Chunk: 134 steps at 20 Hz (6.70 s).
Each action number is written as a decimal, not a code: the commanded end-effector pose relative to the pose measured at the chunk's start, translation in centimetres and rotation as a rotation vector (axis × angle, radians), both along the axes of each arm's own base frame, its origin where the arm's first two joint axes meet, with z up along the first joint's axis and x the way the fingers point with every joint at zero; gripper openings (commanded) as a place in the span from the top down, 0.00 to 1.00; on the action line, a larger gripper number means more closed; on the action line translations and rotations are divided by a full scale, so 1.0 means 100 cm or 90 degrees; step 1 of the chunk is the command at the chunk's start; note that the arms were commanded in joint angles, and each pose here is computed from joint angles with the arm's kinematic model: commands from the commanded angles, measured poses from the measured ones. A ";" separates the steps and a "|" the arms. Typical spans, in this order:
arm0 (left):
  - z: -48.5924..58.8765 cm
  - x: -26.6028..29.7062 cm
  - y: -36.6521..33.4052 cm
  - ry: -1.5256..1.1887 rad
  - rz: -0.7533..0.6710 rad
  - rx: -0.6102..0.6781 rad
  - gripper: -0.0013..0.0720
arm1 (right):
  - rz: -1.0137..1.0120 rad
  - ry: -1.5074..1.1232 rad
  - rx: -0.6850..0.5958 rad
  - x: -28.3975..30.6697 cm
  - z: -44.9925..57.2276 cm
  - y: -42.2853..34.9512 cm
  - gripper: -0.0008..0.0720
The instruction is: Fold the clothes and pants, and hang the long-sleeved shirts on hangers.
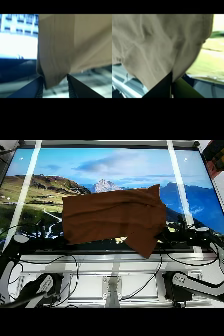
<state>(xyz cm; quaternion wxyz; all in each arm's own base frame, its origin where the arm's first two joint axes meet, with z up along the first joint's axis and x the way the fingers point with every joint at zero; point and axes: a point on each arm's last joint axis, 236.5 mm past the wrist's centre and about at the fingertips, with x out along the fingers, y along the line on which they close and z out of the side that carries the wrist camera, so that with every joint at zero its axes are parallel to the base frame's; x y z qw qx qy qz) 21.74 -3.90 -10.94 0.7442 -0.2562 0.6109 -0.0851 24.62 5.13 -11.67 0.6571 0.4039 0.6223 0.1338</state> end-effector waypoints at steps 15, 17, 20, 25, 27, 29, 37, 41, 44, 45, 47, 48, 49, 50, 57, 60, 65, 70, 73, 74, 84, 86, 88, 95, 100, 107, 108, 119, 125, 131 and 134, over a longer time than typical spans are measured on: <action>0.082 0.057 -0.015 -0.143 0.000 -0.090 0.96 | 0.025 -0.215 0.016 0.015 0.110 0.023 0.97; 0.120 0.077 0.005 -0.215 0.015 -0.058 0.96 | -0.012 -0.291 0.019 0.026 0.146 0.027 0.97; 0.171 0.100 0.036 -0.316 0.075 -0.022 0.96 | -0.120 -0.393 0.004 0.053 0.190 0.015 0.97; 0.176 0.143 0.060 -0.389 0.156 0.032 0.96 | -0.253 -0.451 -0.081 0.101 0.198 -0.006 0.97; 0.163 0.169 0.055 -0.399 0.183 0.036 0.96 | -0.333 -0.470 -0.126 0.125 0.196 -0.017 0.98; 0.147 0.194 0.052 -0.403 0.228 0.037 0.96 | -0.411 -0.468 -0.165 0.146 0.186 -0.031 0.98; 0.084 0.237 0.033 -0.350 0.257 0.064 0.96 | -0.370 -0.378 -0.195 0.252 0.125 -0.015 0.98; 0.076 0.249 0.049 -0.356 0.284 0.094 0.96 | -0.362 -0.363 -0.190 0.284 0.108 -0.011 0.97; 0.077 0.251 0.053 -0.362 0.286 0.104 0.42 | -0.353 -0.362 -0.195 0.287 0.103 -0.010 0.54; 0.079 0.252 0.054 -0.365 0.288 0.103 0.01 | -0.350 -0.361 -0.192 0.287 0.104 -0.009 0.14; 0.094 0.253 0.057 -0.383 0.288 0.101 0.00 | -0.328 -0.366 -0.193 0.284 0.108 -0.007 0.05; 0.105 0.254 0.059 -0.399 0.290 0.103 0.01 | -0.321 -0.368 -0.193 0.282 0.110 -0.009 0.05; 0.116 0.254 0.063 -0.415 0.294 0.105 0.01 | -0.316 -0.369 -0.192 0.281 0.114 -0.011 0.05; 0.124 0.253 0.068 -0.427 0.294 0.112 0.01 | -0.315 -0.368 -0.187 0.279 0.117 -0.015 0.05; 0.075 0.195 0.063 -0.212 0.091 0.016 0.17 | -0.251 -0.330 -0.178 0.251 0.120 -0.046 0.05; 0.066 0.194 0.065 -0.134 -0.033 0.022 0.17 | -0.246 -0.310 -0.168 0.242 0.119 -0.058 0.05; 0.050 0.218 0.067 -0.105 -0.075 0.001 0.01 | -0.244 -0.301 -0.165 0.238 0.117 -0.063 0.05; 0.019 0.213 0.050 -0.097 -0.148 -0.041 0.01 | -0.242 -0.299 -0.163 0.237 0.116 -0.062 0.05; 0.007 0.210 0.037 -0.095 -0.192 -0.044 0.01 | -0.238 -0.297 -0.161 0.236 0.116 -0.060 0.05; 0.005 0.211 0.031 -0.096 -0.202 -0.042 0.01 | -0.228 -0.298 -0.160 0.235 0.116 -0.058 0.05; 0.002 0.239 -0.014 -0.145 -0.225 -0.020 0.90 | -0.005 -0.318 -0.119 0.205 0.113 0.030 0.41; 0.022 0.249 -0.016 -0.175 -0.218 -0.024 0.96 | 0.038 -0.353 -0.128 0.208 0.121 0.052 0.84; 0.049 0.255 -0.015 -0.211 -0.220 -0.010 0.96 | 0.061 -0.405 -0.137 0.221 0.142 0.073 0.97; 0.167 0.231 -0.029 -0.327 -0.274 0.010 0.96 | 0.070 -0.482 -0.184 0.269 0.184 0.147 0.98; 0.240 0.217 -0.037 -0.431 -0.272 0.030 0.96 | 0.147 -0.392 -0.124 0.256 0.128 0.244 0.98; 0.265 0.207 -0.059 -0.468 -0.293 0.020 0.96 | 0.223 -0.316 -0.056 0.198 0.069 0.380 0.98; 0.264 0.206 -0.064 -0.468 -0.300 0.015 0.96 | 0.229 -0.325 -0.043 0.192 0.074 0.397 0.98; 0.274 0.215 -0.117 -0.508 -0.313 -0.035 0.96 | 0.325 -0.299 -0.104 0.182 0.072 0.377 0.97; 0.234 0.225 -0.217 -0.515 -0.364 -0.056 0.96 | 0.327 -0.236 -0.307 0.223 0.111 0.184 0.97; 0.182 0.247 -0.323 -0.587 -0.300 -0.017 0.96 | 0.205 -0.246 -0.347 0.241 0.173 0.076 0.97; 0.155 0.232 -0.354 -0.577 -0.325 -0.012 0.35 | 0.186 -0.221 -0.351 0.239 0.173 0.051 0.94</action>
